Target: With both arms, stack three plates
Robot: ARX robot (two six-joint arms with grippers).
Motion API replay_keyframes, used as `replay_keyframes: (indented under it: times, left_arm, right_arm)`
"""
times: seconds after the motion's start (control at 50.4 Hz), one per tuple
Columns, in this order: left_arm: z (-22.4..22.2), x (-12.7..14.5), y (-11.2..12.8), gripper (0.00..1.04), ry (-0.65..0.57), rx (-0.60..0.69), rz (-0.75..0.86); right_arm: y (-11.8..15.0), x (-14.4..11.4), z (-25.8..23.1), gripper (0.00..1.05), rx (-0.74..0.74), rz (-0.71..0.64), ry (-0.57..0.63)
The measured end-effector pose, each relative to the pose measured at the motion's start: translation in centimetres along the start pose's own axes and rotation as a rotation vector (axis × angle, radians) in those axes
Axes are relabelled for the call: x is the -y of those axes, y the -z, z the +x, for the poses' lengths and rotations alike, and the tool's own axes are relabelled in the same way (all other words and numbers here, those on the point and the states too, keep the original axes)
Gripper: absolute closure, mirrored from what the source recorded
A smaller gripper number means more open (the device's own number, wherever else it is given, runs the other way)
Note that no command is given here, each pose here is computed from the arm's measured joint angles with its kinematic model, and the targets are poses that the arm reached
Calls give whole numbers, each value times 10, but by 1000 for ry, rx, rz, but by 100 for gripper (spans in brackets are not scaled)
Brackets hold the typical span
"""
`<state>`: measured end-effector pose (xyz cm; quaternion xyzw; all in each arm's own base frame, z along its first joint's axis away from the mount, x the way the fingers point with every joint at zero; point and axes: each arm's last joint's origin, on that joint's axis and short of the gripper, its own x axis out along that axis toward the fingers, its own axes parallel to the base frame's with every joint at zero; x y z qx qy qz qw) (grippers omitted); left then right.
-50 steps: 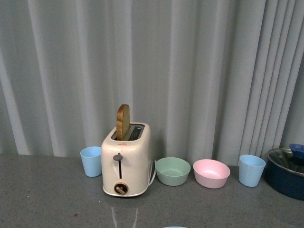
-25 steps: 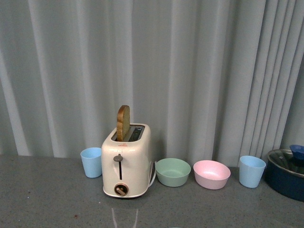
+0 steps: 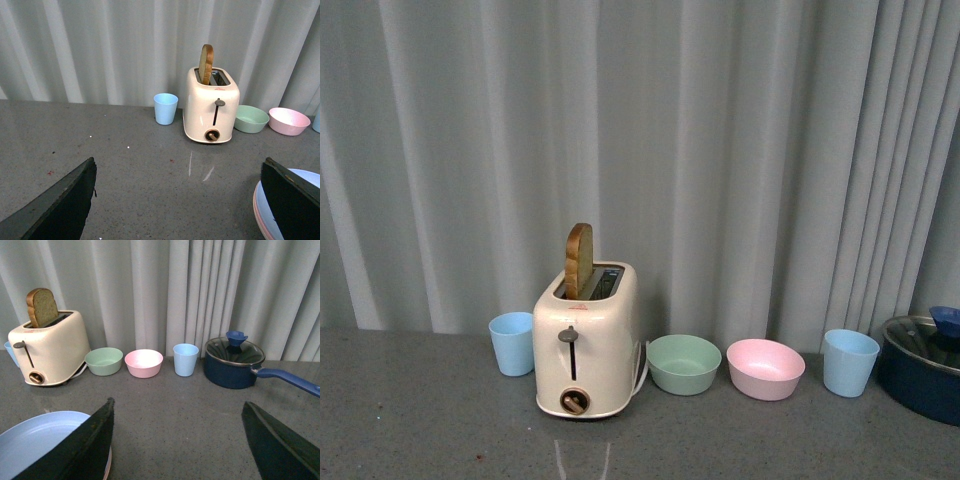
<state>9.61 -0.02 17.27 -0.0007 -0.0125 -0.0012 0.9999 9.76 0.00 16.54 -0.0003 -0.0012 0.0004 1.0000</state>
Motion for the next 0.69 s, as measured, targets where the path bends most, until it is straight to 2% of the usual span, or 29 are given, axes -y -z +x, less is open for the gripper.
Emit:
replay_keyframes:
  times: [0.119, 0.694]
  left_arm:
    - [0, 0, 0, 7, 0, 0, 0]
    - [0, 0, 0, 7, 0, 0, 0]
  right_arm:
    - [0, 0, 0, 6, 0, 0, 0]
    - [0, 0, 0, 7, 0, 0, 0]
